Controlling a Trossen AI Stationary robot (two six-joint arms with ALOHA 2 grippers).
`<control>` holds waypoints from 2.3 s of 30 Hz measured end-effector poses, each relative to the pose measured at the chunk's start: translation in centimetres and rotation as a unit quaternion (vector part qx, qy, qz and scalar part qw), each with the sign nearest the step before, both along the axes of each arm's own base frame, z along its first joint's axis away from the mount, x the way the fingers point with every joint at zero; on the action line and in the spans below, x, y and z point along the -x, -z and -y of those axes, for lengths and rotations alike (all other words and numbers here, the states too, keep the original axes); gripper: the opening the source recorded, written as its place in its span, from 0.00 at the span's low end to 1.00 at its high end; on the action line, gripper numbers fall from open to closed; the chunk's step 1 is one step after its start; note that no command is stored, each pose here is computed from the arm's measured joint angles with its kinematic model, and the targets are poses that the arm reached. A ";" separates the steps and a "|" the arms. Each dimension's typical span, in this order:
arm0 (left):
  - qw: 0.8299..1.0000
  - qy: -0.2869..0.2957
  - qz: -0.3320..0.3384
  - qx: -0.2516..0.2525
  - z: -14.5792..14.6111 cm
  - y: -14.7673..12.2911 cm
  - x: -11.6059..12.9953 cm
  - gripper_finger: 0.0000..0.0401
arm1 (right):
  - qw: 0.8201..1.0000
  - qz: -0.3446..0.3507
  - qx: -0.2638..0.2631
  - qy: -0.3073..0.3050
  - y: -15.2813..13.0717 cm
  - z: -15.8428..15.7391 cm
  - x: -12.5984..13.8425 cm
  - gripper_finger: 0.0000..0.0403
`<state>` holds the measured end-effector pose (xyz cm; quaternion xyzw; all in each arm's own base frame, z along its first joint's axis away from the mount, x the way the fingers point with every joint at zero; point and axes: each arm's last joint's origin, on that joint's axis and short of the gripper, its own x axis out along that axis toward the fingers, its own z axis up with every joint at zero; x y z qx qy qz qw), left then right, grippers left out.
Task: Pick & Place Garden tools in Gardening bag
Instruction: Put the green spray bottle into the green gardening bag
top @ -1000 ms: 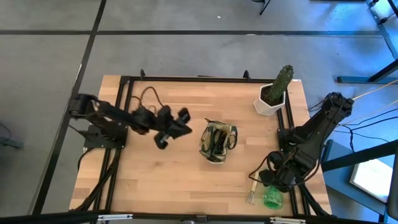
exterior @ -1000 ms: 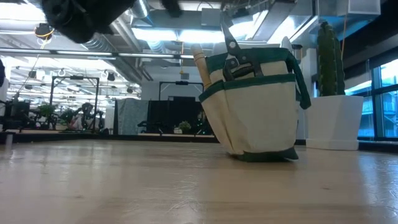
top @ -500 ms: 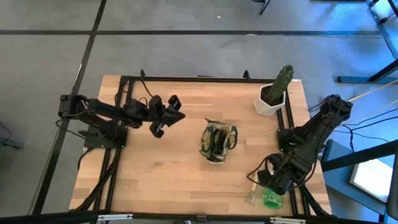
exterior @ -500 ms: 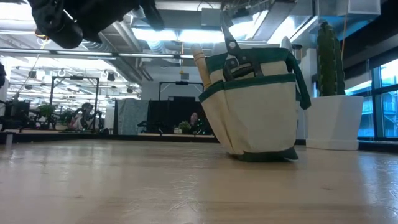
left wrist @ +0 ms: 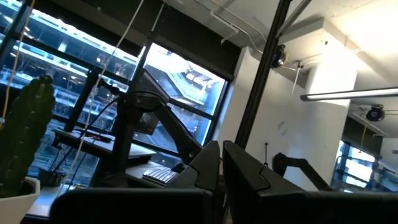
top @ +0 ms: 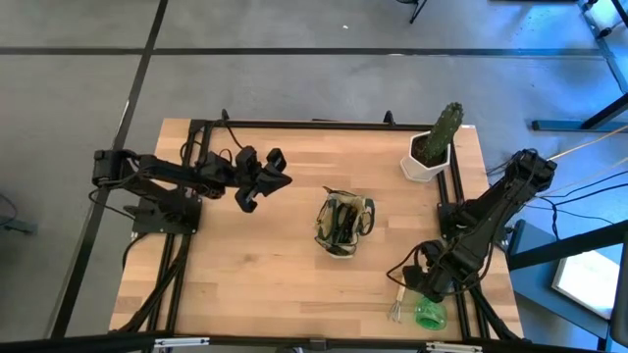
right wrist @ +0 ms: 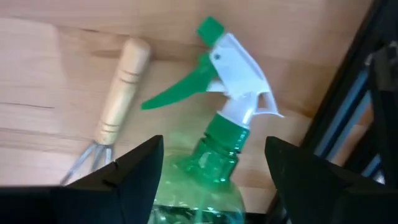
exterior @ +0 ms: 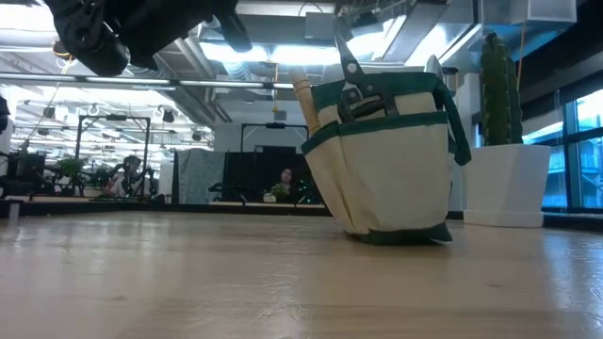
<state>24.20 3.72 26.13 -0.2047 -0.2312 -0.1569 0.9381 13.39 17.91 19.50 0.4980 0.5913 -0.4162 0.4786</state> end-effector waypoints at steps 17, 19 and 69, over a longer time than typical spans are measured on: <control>1.000 0.012 0.000 0.000 0.6 0.0 -0.1 0.04 | 1.000 -0.003 -0.025 -0.009 1.7 -0.2 0.7 0.70; 1.000 0.012 0.000 0.000 0.6 0.0 -0.1 0.04 | 1.000 -0.005 -0.023 -0.008 1.9 -0.1 0.8 0.70; 1.000 0.024 0.015 -0.007 1.2 -0.2 0.0 0.04 | 0.999 -0.031 -0.013 -0.026 4.6 -1.0 0.8 0.60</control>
